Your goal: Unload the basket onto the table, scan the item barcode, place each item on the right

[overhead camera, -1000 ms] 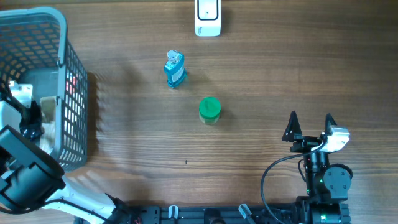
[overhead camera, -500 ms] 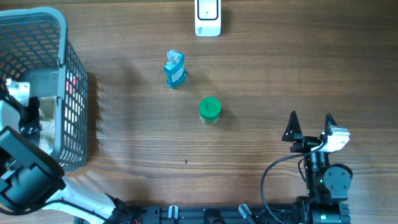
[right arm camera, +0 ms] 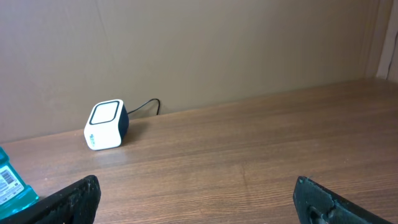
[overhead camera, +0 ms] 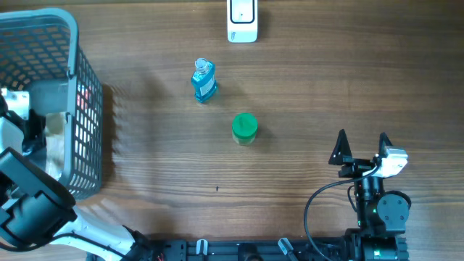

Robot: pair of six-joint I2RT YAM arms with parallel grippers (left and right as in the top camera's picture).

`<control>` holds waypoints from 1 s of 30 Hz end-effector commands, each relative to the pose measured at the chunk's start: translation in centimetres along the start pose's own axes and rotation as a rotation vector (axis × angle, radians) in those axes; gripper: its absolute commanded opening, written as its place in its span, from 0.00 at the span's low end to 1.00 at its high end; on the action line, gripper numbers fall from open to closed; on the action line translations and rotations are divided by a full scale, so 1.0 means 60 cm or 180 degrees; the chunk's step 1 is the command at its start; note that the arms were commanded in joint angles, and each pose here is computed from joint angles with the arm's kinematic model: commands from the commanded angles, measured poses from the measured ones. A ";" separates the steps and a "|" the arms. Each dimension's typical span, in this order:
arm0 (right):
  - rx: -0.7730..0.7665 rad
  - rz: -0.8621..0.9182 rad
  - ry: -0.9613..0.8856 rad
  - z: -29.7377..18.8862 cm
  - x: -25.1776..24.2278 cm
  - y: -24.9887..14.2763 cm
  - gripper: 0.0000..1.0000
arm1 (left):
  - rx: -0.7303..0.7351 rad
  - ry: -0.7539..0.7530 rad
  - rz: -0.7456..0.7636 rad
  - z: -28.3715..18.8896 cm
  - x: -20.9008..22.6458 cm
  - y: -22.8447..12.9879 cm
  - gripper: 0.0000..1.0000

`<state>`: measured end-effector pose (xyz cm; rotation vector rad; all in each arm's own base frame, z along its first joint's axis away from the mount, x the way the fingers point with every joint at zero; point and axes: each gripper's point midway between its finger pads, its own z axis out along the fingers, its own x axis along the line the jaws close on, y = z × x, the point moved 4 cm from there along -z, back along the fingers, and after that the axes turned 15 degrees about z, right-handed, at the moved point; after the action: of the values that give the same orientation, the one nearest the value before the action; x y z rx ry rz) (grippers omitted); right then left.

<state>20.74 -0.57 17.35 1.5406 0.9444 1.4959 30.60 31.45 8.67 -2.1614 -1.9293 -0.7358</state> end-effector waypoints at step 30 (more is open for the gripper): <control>-0.0009 -0.0056 0.0074 -0.001 0.006 0.001 1.00 | -0.2661 -0.0136 -0.1415 -0.498 0.034 0.116 0.04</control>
<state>20.74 -0.57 17.35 1.5409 0.9438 1.4959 30.74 23.73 31.27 -1.9886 -2.3277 -1.6162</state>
